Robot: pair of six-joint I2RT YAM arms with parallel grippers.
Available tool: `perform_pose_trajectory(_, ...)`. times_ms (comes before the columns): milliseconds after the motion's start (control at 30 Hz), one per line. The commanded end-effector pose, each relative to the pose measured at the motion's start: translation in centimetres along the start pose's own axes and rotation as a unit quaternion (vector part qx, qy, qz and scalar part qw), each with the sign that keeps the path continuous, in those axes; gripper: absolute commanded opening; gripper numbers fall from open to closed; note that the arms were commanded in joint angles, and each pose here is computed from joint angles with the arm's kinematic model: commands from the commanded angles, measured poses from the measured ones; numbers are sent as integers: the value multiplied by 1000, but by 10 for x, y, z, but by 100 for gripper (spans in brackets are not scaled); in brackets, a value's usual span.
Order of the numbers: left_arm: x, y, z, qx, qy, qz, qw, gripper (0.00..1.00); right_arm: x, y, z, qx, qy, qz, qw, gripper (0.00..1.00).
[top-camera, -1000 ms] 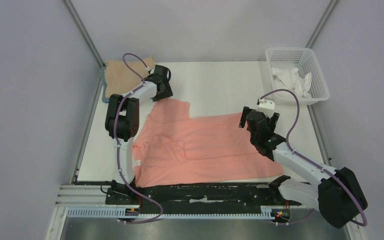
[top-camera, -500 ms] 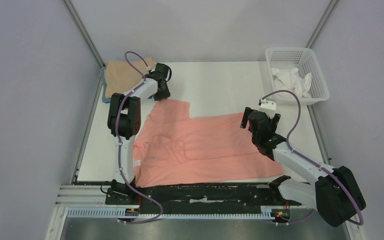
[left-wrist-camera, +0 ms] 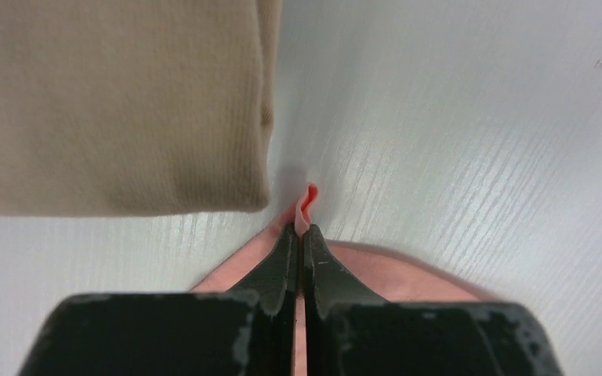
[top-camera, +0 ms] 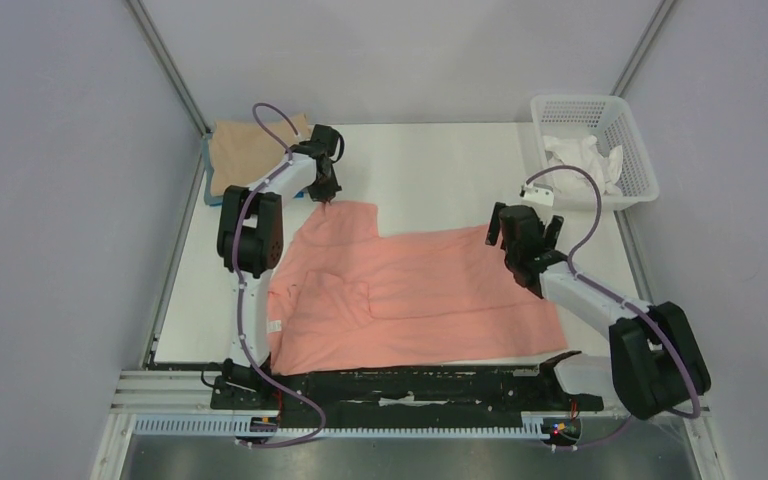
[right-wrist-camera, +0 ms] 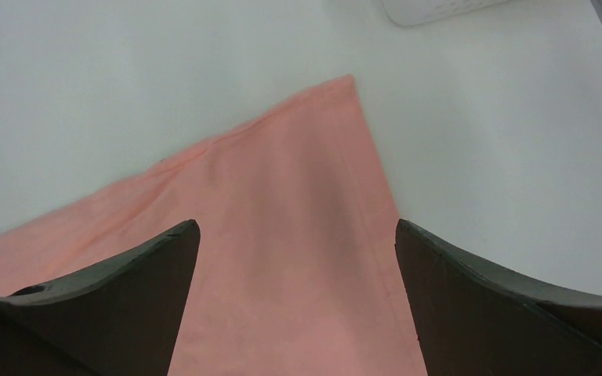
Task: Fold and stack the t-shirts
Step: Grab the side of the flattened tshirt furthest away from the robot with both arms
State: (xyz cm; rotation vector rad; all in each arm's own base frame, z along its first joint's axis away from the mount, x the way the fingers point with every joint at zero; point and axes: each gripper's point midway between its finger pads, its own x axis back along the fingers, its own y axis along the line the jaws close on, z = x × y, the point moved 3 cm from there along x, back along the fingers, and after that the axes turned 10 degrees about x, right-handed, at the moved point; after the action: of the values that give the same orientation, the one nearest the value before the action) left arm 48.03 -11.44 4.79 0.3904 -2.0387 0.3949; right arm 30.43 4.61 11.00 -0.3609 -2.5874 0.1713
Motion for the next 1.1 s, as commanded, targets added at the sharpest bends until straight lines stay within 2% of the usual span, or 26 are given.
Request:
perform_pose_trajectory(0,15,10,13,-14,31,-10,999,2,-32,1,-32,-18,7,14,1000,96)
perform_pose_trajectory(167,26,5,8,-6,14,15,1000,2,-77,-5,-41,3,38,82,996,93)
perform_pose_trajectory(333,35,9,6,-13,-5,13,1000,2,-120,-5,-33,16,91,117,989,85)
perform_pose_trajectory(467,39,9,6,-9,-9,16,1000,2,-131,-2,-15,29,122,126,984,80)
perform_pose_trajectory(633,43,7,7,-5,-10,27,1000,2,-126,-10,6,31,152,130,979,71)
perform_pose_trajectory(767,48,8,8,-2,-11,32,999,2,-113,-15,22,18,163,126,978,51)
perform_pose_trajectory(900,52,11,11,2,-13,32,999,2,-106,-15,27,7,163,119,979,45)
perform_pose_trajectory(1067,61,13,14,7,-17,40,999,2,-106,-15,25,-6,151,121,981,22)
